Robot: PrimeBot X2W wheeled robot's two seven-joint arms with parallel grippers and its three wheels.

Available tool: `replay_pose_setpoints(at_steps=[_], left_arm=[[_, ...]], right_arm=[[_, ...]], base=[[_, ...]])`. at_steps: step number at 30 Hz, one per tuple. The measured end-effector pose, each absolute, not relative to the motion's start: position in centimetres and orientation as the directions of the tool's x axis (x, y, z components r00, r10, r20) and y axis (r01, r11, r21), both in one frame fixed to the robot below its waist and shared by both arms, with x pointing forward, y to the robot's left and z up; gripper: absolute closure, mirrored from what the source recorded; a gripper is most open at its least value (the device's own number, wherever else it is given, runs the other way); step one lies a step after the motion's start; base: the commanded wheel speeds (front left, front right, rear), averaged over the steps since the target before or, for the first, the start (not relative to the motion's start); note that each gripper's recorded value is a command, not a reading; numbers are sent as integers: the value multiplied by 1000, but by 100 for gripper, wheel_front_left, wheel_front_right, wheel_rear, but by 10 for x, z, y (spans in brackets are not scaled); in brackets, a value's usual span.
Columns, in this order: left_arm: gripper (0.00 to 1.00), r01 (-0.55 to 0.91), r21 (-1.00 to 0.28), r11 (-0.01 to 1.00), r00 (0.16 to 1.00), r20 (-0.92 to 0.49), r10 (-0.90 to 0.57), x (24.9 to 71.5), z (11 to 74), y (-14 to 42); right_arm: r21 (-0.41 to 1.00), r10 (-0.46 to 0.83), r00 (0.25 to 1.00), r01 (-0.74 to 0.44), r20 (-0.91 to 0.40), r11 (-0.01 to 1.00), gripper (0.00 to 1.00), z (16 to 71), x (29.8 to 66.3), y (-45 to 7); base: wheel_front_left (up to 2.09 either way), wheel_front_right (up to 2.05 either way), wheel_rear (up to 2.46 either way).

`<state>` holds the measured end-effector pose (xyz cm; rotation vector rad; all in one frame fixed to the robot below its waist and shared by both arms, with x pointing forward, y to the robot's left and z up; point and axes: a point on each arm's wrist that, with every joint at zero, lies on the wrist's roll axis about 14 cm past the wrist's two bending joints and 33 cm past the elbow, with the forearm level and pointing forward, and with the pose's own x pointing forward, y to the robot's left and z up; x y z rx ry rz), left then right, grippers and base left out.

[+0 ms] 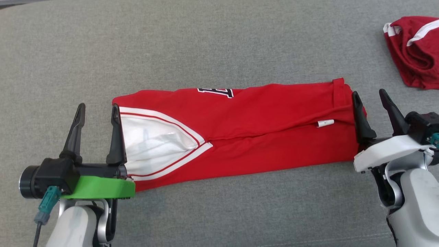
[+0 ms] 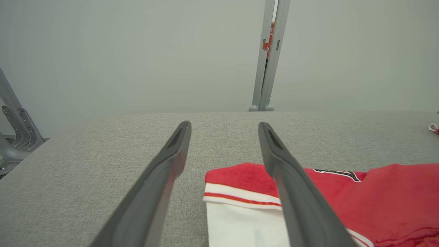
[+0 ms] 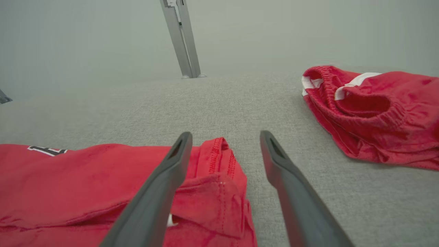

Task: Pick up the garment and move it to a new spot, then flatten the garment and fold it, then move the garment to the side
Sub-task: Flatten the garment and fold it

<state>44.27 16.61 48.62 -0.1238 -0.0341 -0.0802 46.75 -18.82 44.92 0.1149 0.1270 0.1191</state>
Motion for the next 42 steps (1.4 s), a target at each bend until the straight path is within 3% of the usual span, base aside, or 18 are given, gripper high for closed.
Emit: replay_pose_setpoints(at_steps=[7, 12, 13, 15, 16, 23, 32, 36, 42], left_arm=[[0, 68, -125, 990, 998, -7, -69, 448, 466, 169], [0, 54, -127, 990, 998, -7, -55, 447, 466, 172], [0, 52, -126, 991, 999, -3, -53, 447, 467, 173], [0, 52, -122, 991, 999, 3, -52, 447, 469, 173], [0, 54, -120, 991, 999, 6, -54, 447, 470, 173], [0, 67, -113, 991, 998, 17, -65, 444, 475, 170], [0, 68, -120, 990, 997, 31, -65, 435, 483, 168], [0, 71, -123, 990, 997, 34, -67, 431, 485, 166], [0, 85, -125, 988, 996, 41, -81, 429, 488, 161]], right_arm=[[192, 144, 941, -87, -306, 978, 0, 382, 469, -179], [231, 164, 927, -87, -339, 969, 0, 368, 460, -172], [235, 169, 923, -90, -345, 968, 21, 367, 456, -170], [241, 176, 922, -95, -344, 966, 89, 367, 454, -168], [243, 180, 922, -98, -342, 965, 100, 368, 454, -167], [225, 170, 949, -111, -264, 968, 100, 396, 459, -177], [173, 36, 975, 2, -217, 985, 100, 429, 455, -237], [221, 98, 977, -54, -192, 974, 100, 448, 459, -207], [330, 318, 938, -260, -136, 908, 100, 477, 461, -111]], base=[[0, 0, 0], [0, 0, 0], [0, 0, 0], [0, 0, 0], [0, 0, 0], [0, 0, 0], [0, 0, 0], [0, 0, 0], [0, 0, 0]])
